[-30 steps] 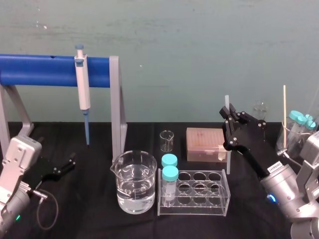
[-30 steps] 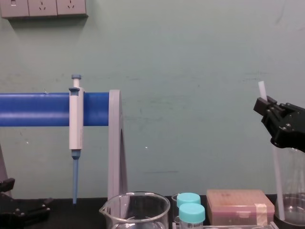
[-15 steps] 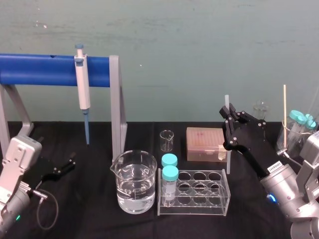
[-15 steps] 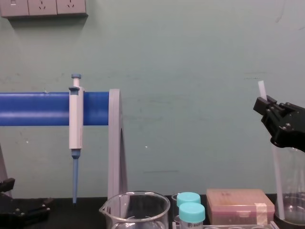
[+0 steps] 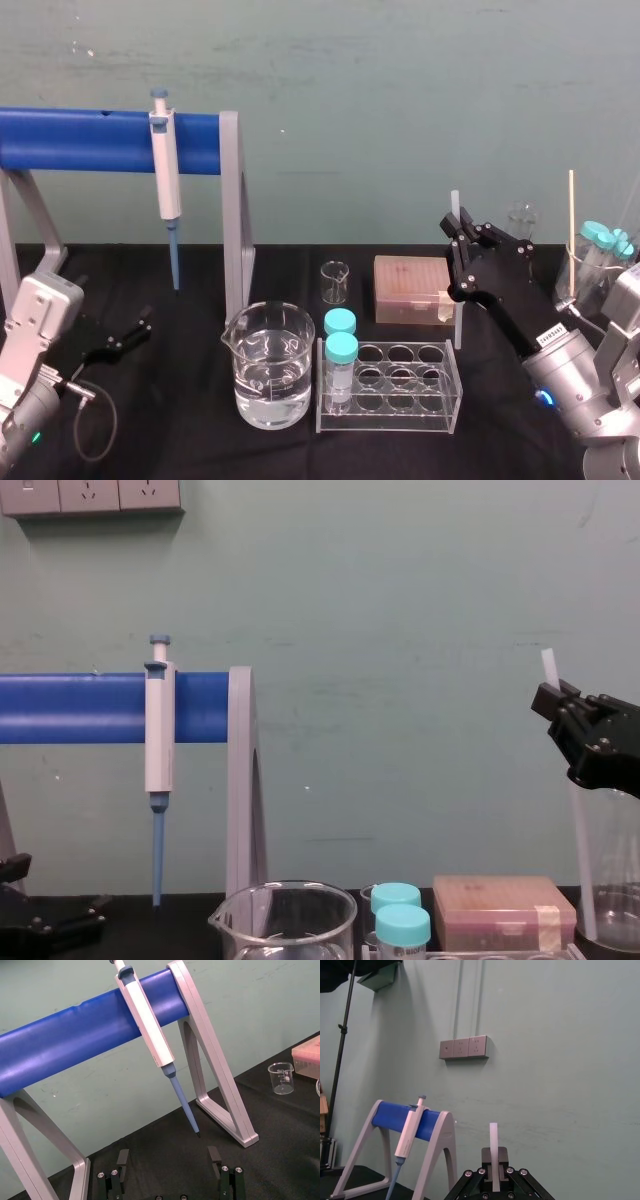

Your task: Pick up the stirring rod with one hand, then place it down.

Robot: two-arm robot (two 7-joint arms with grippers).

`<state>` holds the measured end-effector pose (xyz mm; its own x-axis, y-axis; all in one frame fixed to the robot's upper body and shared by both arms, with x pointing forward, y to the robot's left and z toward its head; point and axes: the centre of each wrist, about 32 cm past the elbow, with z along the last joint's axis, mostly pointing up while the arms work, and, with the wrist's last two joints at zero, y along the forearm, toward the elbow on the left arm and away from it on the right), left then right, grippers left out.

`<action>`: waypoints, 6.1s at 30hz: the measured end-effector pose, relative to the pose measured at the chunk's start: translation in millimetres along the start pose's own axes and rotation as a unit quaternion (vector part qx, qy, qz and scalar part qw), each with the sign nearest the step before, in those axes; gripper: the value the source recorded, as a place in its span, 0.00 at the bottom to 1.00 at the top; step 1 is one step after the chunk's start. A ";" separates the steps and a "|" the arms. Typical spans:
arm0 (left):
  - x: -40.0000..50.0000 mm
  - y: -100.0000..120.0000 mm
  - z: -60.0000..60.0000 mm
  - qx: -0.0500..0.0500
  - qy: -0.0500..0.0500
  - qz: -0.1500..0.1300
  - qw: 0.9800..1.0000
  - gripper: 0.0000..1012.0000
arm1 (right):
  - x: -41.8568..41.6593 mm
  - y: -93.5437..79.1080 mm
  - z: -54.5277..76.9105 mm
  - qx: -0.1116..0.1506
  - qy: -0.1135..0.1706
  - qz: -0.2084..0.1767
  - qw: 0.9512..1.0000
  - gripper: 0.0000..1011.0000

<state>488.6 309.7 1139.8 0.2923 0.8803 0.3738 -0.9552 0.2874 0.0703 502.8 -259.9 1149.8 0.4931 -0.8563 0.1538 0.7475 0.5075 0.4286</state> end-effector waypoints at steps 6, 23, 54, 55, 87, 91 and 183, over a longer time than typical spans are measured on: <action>0.0 0.0 0.0 0.000 0.000 0.000 1.000 0.99 | 0.0 0.0 0.0 0.000 0.000 0.000 1.000 0.07; 0.0 0.0 0.0 0.000 0.000 0.000 1.000 0.99 | 0.0 0.0 0.0 0.000 0.000 0.000 1.000 0.07; 0.0 0.0 0.0 0.000 0.000 0.000 1.000 0.99 | 0.0 0.0 0.0 0.000 0.000 0.000 1.000 0.07; 0.0 0.0 0.0 0.000 0.000 0.000 1.000 0.99 | 0.0 0.0 0.0 0.000 0.000 0.000 1.000 0.07; 0.0 0.0 0.0 0.000 0.000 0.000 1.000 0.99 | 0.9 2.3 -0.6 0.002 0.005 0.026 1.000 0.07; 0.0 0.0 0.0 0.000 0.000 0.000 1.000 0.99 | -0.6 3.9 -1.3 0.002 0.012 0.044 0.999 0.07; 0.0 0.0 0.0 0.000 0.000 0.000 1.000 0.99 | -8.2 -6.2 -28.7 -0.087 0.052 0.079 0.992 0.07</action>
<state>488.6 309.7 1139.8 0.2923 0.8803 0.3738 -0.9553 0.2873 0.0703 506.9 -253.2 1120.4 0.6466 -0.7549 0.1099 0.7183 0.6510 0.2454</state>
